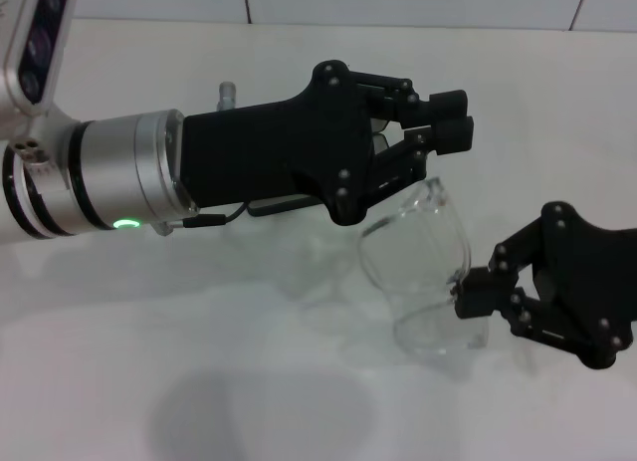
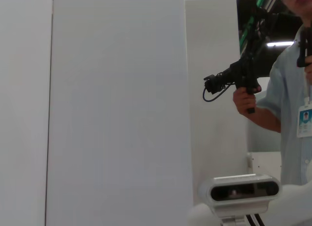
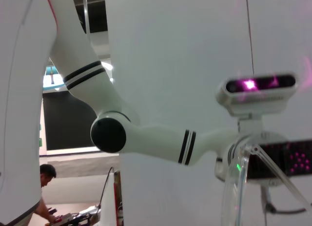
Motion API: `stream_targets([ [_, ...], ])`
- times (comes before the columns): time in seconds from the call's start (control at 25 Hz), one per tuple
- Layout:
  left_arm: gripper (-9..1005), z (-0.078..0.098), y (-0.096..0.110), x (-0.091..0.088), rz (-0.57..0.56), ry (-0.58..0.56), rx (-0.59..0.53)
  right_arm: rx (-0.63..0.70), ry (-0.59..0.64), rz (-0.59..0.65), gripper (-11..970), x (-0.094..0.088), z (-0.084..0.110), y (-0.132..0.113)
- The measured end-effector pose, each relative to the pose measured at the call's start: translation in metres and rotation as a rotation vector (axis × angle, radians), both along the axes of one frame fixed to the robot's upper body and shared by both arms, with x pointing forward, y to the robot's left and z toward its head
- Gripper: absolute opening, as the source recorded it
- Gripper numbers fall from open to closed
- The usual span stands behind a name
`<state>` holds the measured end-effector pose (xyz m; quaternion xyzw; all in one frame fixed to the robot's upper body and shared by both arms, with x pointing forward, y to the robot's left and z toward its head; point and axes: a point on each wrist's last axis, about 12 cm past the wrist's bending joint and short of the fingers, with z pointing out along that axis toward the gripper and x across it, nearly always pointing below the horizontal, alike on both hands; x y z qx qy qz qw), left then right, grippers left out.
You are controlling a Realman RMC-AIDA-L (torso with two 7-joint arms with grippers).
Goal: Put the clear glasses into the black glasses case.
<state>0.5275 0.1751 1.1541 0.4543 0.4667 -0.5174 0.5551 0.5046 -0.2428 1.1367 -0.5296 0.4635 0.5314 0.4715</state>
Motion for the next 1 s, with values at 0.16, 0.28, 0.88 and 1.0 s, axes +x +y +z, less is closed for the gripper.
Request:
stream_targets([
  [0.16,145,-0.001,0.000,0.000,-0.004,0.006,0.004,0.027,-0.014,-0.014,53,0.000,0.002,-0.001],
  [0.28,145,-0.003,-0.001,-0.001,-0.012,0.021,0.018,0.034,-0.023,-0.017,53,0.000,0.002,-0.002],
  [0.88,145,-0.012,-0.002,-0.005,-0.033,0.073,0.046,0.079,-0.072,-0.042,50,0.001,0.006,-0.004],
  [1.0,145,-0.013,-0.003,-0.007,-0.038,0.078,0.045,0.081,-0.074,-0.050,49,0.002,0.007,-0.004],
])
